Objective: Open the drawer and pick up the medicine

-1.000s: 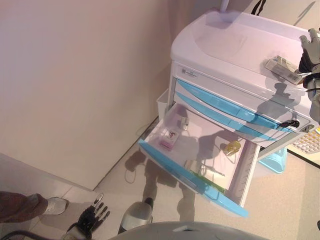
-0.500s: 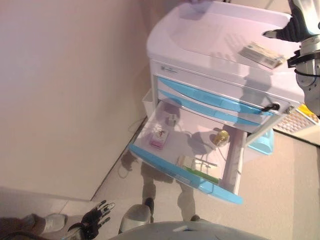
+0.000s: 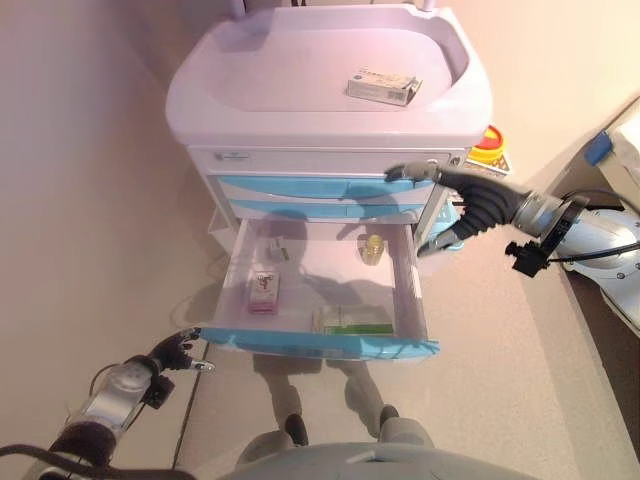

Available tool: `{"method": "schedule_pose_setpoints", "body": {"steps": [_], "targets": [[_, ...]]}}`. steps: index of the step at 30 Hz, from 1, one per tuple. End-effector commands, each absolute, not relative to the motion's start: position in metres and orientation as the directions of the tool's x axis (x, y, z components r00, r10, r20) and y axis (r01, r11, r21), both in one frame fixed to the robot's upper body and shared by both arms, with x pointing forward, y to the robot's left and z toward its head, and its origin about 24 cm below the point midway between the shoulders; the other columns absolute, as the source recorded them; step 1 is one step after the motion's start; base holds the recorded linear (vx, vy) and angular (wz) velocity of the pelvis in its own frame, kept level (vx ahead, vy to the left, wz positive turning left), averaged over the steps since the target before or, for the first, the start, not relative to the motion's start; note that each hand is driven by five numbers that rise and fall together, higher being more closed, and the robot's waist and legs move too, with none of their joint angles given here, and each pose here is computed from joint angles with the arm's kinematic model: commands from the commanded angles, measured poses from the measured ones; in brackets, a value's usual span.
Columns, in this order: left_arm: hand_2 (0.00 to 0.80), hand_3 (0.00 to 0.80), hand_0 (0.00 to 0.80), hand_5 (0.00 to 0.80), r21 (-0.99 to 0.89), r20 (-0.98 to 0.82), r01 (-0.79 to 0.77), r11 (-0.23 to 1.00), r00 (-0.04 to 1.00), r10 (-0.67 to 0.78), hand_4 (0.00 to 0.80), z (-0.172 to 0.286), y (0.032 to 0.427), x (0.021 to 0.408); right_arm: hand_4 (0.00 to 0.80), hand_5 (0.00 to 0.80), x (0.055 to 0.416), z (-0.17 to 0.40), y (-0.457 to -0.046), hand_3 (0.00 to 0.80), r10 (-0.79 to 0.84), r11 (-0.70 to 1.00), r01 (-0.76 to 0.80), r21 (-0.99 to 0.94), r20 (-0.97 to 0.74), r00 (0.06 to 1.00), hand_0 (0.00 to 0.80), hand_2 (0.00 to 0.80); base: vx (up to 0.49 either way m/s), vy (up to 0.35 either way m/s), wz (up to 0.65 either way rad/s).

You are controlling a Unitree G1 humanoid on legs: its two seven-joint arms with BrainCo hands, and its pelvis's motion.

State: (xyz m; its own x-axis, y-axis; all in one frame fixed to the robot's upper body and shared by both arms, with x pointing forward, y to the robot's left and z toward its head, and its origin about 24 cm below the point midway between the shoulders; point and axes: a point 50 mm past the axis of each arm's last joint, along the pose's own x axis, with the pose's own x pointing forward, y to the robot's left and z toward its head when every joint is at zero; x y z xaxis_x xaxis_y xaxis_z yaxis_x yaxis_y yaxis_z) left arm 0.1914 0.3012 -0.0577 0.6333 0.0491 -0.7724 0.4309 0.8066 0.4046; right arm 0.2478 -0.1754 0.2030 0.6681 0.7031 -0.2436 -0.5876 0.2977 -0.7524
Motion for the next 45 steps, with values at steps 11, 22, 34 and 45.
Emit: {"method": "schedule_pose_setpoints", "body": {"steps": [11,22,34,45], "targets": [[0.000,0.000,0.000,0.000,0.328,-0.922,0.617,0.715,0.374,0.101,0.000,-0.106,0.275,0.159,0.000,0.000,0.245,0.155,-0.207,0.000,0.566,0.450,-0.638,-0.625,-0.353,0.745,0.000,0.000,-0.041,-0.044,-0.10],[0.000,0.000,0.000,0.000,0.434,-0.895,0.349,0.831,0.271,0.354,0.000,-0.127,0.308,0.103,0.000,0.000,0.236,0.168,-0.229,0.000,0.502,0.557,-0.497,-0.665,-0.207,0.840,0.000,0.000,-0.018,-0.026,-0.07],[0.000,0.000,0.000,0.000,0.416,-0.909,0.484,0.770,0.247,0.336,0.000,-0.131,0.306,0.093,0.000,0.000,0.232,0.139,-0.285,0.000,0.107,0.459,-0.438,-0.773,-0.441,0.891,0.000,0.000,-0.004,-0.011,0.00],[0.000,0.000,0.000,0.000,0.526,-0.843,0.659,0.538,0.486,0.230,0.000,-0.076,0.305,0.176,0.000,0.000,0.179,0.040,-0.370,0.000,-0.265,0.731,-0.398,-0.554,-0.768,0.583,0.000,0.000,0.005,-0.065,-0.03]]}}
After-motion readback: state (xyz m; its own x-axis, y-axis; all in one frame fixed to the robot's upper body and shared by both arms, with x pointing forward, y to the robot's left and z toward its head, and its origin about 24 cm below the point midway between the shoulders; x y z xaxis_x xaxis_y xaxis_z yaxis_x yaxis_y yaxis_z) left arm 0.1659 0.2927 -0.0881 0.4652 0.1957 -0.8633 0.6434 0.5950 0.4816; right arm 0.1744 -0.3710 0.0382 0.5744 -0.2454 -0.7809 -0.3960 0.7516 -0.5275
